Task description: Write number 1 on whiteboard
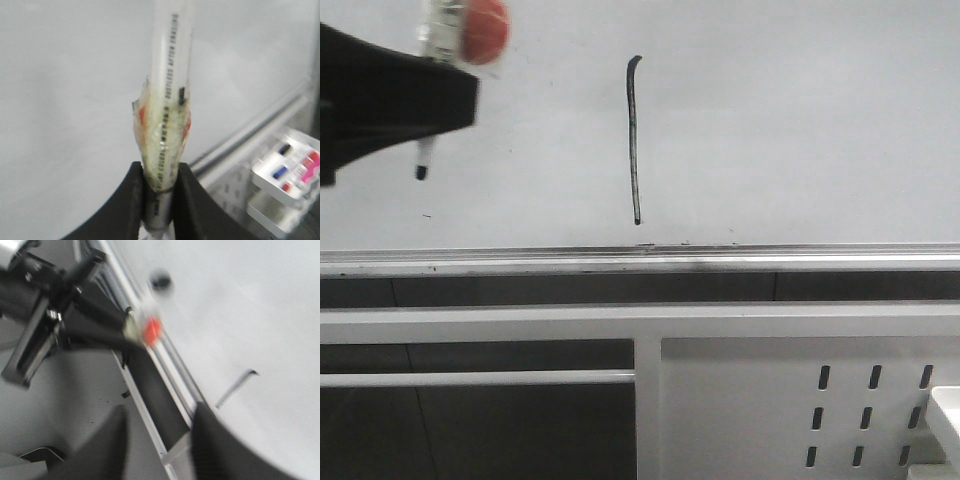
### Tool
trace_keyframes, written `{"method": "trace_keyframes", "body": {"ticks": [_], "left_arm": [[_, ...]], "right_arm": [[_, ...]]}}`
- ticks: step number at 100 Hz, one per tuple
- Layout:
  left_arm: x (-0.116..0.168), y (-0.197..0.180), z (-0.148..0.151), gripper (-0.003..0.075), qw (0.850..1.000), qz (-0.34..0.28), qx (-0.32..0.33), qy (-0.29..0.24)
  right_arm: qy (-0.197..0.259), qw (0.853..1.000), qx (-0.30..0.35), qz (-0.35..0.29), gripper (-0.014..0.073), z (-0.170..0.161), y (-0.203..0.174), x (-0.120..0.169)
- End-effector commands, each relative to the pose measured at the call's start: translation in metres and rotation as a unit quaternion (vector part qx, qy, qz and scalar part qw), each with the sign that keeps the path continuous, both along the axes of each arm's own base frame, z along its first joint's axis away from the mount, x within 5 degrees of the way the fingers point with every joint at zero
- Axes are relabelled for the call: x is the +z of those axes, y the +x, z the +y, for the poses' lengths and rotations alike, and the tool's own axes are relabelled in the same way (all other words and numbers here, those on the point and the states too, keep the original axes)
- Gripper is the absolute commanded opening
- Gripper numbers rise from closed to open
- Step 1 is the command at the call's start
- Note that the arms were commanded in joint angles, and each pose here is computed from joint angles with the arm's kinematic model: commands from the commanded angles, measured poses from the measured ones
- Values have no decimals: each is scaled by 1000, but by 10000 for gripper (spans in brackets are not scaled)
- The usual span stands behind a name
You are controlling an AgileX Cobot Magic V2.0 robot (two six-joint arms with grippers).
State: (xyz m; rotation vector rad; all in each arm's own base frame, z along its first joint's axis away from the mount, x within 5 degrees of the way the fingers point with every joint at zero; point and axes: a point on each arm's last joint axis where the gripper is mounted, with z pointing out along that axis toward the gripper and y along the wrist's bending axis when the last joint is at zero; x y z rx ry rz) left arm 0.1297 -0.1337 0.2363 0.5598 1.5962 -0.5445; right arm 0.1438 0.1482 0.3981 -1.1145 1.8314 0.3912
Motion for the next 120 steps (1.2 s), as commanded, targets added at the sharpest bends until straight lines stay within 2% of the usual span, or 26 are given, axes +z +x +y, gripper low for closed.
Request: {"method": "trace_keyframes", "body": {"ticks": [1,19,29,41,53,62,93,106,120], "left_arm": [[9,6,16,-20,993,-37,85,-73],[-2,12,14,-20,991,-39,105,-67],[-11,19,10,-20,987,-17,123,-102],[-19,26,4,-20,982,-21,132,-136],[-25,29,-4,-20,980,-35,113,-163],[-32,32,-11,-20,980,-13,104,-171],[-37,50,-20,-20,982,21,112,-153],[-32,60,-18,-20,983,7,108,-149],[-37,69,-15,-20,984,42,121,-125]], "right_arm": [[38,998,-30,-33,-72,-18,-6,23],[44,997,-47,-41,-71,-29,-9,28],[44,997,-48,-42,-71,-28,-7,27],[39,997,-48,-39,-71,-27,-5,24],[29,997,-50,-41,-71,-25,-2,22],[29,997,-51,-41,-71,-23,2,21],[19,998,-52,-33,-71,-16,12,14],[21,998,-53,-35,-71,-16,12,14],[22,998,-53,-36,-71,-16,12,14]]}}
